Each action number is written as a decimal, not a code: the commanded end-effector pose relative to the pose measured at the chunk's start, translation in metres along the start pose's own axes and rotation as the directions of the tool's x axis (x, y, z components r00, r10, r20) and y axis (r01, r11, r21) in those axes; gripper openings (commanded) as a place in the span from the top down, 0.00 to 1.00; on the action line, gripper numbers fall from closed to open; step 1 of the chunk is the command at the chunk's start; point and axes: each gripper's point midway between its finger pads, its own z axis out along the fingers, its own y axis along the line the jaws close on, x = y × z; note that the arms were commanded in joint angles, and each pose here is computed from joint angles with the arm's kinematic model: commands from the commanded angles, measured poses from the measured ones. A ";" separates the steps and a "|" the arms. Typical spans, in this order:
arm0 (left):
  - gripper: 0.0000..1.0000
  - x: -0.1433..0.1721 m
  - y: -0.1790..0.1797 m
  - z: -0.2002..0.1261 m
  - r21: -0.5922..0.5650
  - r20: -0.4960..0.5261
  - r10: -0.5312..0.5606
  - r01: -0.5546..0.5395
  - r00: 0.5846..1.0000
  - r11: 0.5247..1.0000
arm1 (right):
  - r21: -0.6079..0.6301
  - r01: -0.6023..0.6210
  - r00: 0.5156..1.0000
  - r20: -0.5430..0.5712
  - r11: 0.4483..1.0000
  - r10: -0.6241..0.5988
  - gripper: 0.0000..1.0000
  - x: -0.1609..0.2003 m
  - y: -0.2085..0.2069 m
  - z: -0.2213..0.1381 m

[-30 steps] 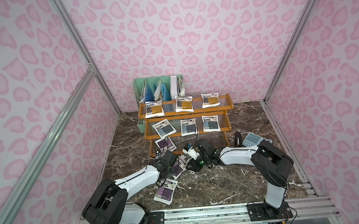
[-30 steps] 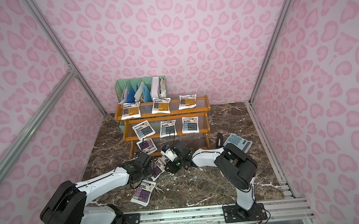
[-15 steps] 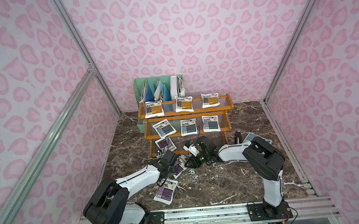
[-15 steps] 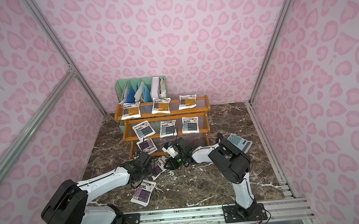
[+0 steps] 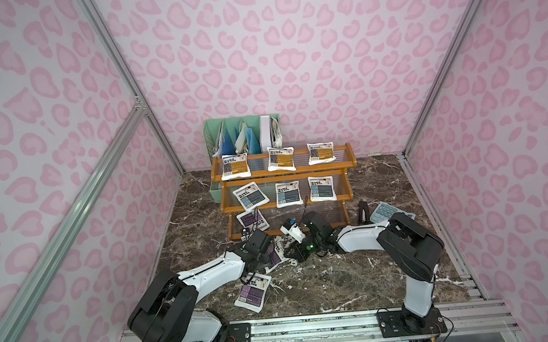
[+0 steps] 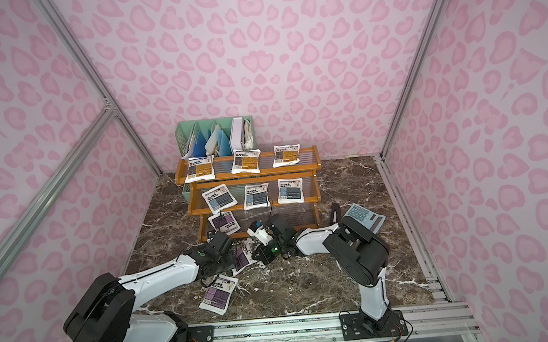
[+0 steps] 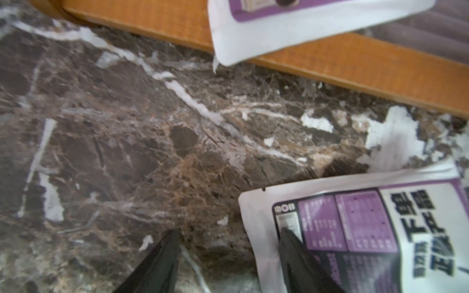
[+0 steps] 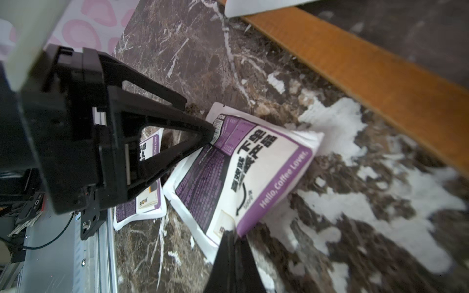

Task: Place the bagged coffee beans on the shelf by color
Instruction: Pick up the bagged coffee beans at the center of the board, then place the bagged coffee beans on the shelf.

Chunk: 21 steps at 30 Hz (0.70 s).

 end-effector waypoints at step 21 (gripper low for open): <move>0.33 -0.035 0.015 -0.050 -0.012 0.156 -0.145 0.149 0.977 0.989 | 0.075 -0.522 0.657 0.670 0.849 0.345 1.00 -0.082 -0.073 -0.175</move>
